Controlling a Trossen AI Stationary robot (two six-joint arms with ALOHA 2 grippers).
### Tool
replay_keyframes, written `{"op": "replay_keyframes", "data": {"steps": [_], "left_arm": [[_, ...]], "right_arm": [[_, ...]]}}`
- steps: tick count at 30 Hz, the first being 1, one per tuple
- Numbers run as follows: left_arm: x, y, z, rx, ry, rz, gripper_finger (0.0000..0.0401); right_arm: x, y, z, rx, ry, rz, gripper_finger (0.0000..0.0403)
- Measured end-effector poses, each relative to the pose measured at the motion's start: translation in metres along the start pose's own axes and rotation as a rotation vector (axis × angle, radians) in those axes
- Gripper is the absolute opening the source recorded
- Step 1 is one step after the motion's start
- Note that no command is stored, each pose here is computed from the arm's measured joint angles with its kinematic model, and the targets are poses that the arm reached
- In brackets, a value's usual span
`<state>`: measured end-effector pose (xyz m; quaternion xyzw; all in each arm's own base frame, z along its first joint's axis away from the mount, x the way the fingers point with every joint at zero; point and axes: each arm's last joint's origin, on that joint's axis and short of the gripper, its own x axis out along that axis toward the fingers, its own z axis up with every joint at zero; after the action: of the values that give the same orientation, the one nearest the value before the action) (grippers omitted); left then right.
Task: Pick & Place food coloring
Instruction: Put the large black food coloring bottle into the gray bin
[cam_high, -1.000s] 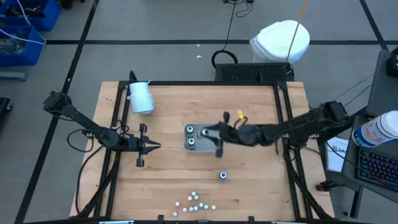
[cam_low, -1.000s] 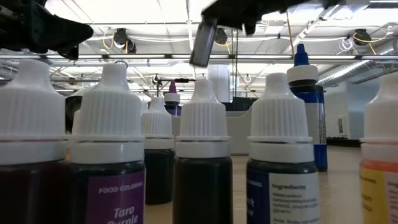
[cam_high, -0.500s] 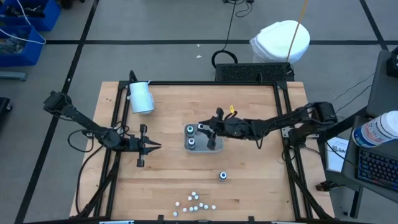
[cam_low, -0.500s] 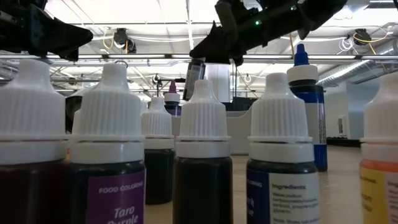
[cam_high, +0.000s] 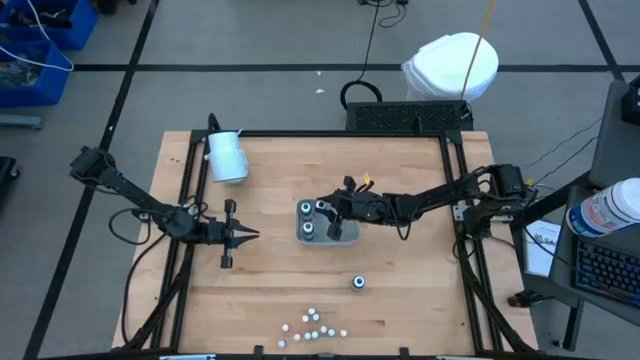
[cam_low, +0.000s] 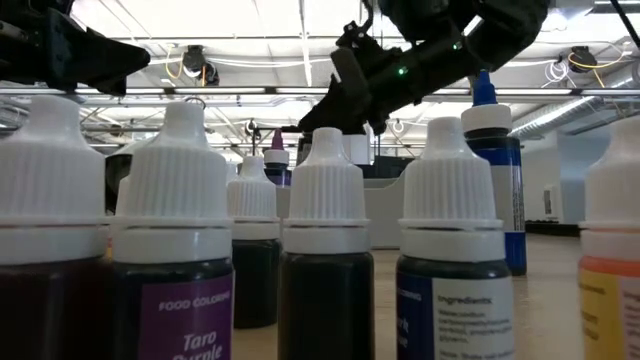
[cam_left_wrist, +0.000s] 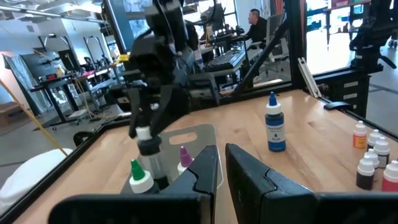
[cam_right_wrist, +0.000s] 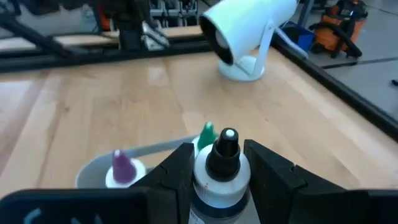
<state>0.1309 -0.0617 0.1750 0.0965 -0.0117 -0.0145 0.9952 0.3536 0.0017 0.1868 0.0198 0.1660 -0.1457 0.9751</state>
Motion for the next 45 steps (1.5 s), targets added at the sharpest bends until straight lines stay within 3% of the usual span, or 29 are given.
{"op": "replay_keyframes", "data": {"steps": [8, 31, 45], "left_arm": [[0.000, 0.000, 0.000, 0.002, 0.001, 0.000, 0.0042], [0.000, 0.001, -0.001, 0.032, 0.010, 0.019, 0.0042], [0.000, 0.001, -0.001, 0.030, 0.010, 0.019, 0.0042]], "right_arm": [[0.014, -0.004, -0.017, 0.027, 0.042, -0.020, 0.0116], [0.023, -0.005, -0.030, 0.035, 0.072, 0.016, 0.0117], [0.023, -0.005, -0.026, 0.045, 0.037, 0.016, 0.0153]]}}
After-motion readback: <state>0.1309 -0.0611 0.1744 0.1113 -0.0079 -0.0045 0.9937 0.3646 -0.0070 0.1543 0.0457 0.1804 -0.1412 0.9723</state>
